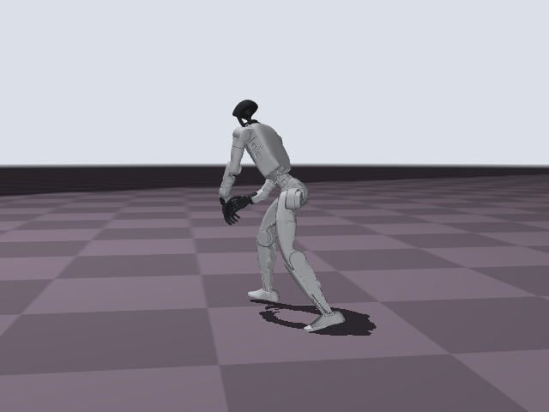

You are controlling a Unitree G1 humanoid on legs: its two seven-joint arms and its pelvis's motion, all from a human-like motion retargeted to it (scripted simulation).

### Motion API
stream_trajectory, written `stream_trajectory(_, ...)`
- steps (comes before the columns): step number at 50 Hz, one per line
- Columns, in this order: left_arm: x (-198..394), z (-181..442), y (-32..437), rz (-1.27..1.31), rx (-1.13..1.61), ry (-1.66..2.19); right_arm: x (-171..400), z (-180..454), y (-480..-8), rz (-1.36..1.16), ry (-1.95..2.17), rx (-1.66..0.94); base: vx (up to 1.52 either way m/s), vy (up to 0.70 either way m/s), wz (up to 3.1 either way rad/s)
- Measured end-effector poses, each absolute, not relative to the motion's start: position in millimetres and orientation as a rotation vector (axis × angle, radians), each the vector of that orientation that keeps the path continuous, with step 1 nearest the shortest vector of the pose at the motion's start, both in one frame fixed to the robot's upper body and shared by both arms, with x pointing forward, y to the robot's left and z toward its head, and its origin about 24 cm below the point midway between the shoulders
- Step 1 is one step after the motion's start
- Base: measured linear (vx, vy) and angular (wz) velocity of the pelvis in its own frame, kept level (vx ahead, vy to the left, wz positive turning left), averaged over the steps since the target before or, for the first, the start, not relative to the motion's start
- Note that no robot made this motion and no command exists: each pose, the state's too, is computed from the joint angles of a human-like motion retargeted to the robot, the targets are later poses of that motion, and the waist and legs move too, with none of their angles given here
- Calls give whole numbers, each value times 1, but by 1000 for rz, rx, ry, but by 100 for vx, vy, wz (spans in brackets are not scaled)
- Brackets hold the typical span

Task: Kungfu

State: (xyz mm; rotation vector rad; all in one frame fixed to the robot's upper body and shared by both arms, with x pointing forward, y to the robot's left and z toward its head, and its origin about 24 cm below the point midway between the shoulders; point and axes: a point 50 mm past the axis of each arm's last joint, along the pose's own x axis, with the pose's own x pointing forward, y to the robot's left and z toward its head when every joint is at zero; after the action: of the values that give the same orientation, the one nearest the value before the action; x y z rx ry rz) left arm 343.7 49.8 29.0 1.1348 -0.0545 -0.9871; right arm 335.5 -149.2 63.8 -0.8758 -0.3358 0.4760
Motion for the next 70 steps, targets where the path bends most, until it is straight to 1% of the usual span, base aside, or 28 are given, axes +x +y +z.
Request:
stream_trajectory(3,358,44,55,-958,1267,-43,342,72,-153,438,-357,-844,-2,-7,-44)
stream_trajectory(7,366,57,53,-944,1299,-45,350,94,-158,416,-421,-790,0,-2,-15)
stream_trajectory(13,370,63,62,-899,1219,-30,355,114,-149,548,-453,-845,6,8,-2)
stream_trajectory(15,368,65,81,-878,1182,12,352,127,-142,638,-462,-799,11,9,-42)
stream_trajectory(16,367,65,82,-879,1178,16,349,126,-136,669,-474,-783,10,8,-6)
stream_trajectory(18,354,64,101,-878,1161,71,333,128,-118,771,-514,-697,12,5,-12)
stream_trajectory(20,328,63,119,-892,1135,129,310,142,-103,880,-591,-601,8,5,-27)
stream_trajectory(22,299,68,125,-920,1100,79,283,153,-88,970,-688,-542,6,8,-10)
stream_trajectory(25,265,76,130,-902,1040,-23,249,161,-70,1025,-839,-479,6,12,7)
stream_trajectory(30,241,67,132,-828,934,-30,237,159,-66,971,-923,-464,-3,8,37)
stream_trajectory(33,239,63,144,-668,835,-15,240,146,-67,929,-867,-419,-6,11,-4)
stream_trajectory(36,244,61,152,-494,621,-30,245,141,-68,909,-810,-324,-10,11,-12)
stream_trajectory(38,245,56,155,-395,461,-40,250,142,-71,885,-793,-273,-11,14,-13)
stream_trajectory(40,244,49,164,-340,373,-35,253,141,-77,861,-780,-259,-9,10,5)
stream_trajectory(43,232,17,193,-316,446,121,256,138,-89,843,-750,-287,-7,6,-6)
stream_trajectory(46,207,-19,221,-383,632,318,255,131,-99,843,-709,-301,-6,0,-13)
stream_trajectory(49,175,-53,231,-501,749,493,253,124,-104,860,-666,-300,-7,2,9)
stream_trajectory(55,124,-98,215,-721,728,713,248,120,-104,904,-645,-309,-10,-2,34)
stream_trajectory(57,126,-99,210,-715,753,695,247,121,-104,910,-645,-321,-8,-1,-10)
stream_trajectory(60,149,-87,205,-640,803,574,248,126,-103,908,-660,-329,-9,3,-45)
stream_trajectory(63,186,-68,189,-503,707,415,251,136,-103,892,-697,-321,-7,7,-83)
stream_trajectory(66,243,-28,165,-406,401,203,255,145,-106,833,-729,-318,3,-3,-113)
stream_trajectory(70,318,65,138,-399,-105,-151,258,152,-127,681,-750,-280,16,-14,23)
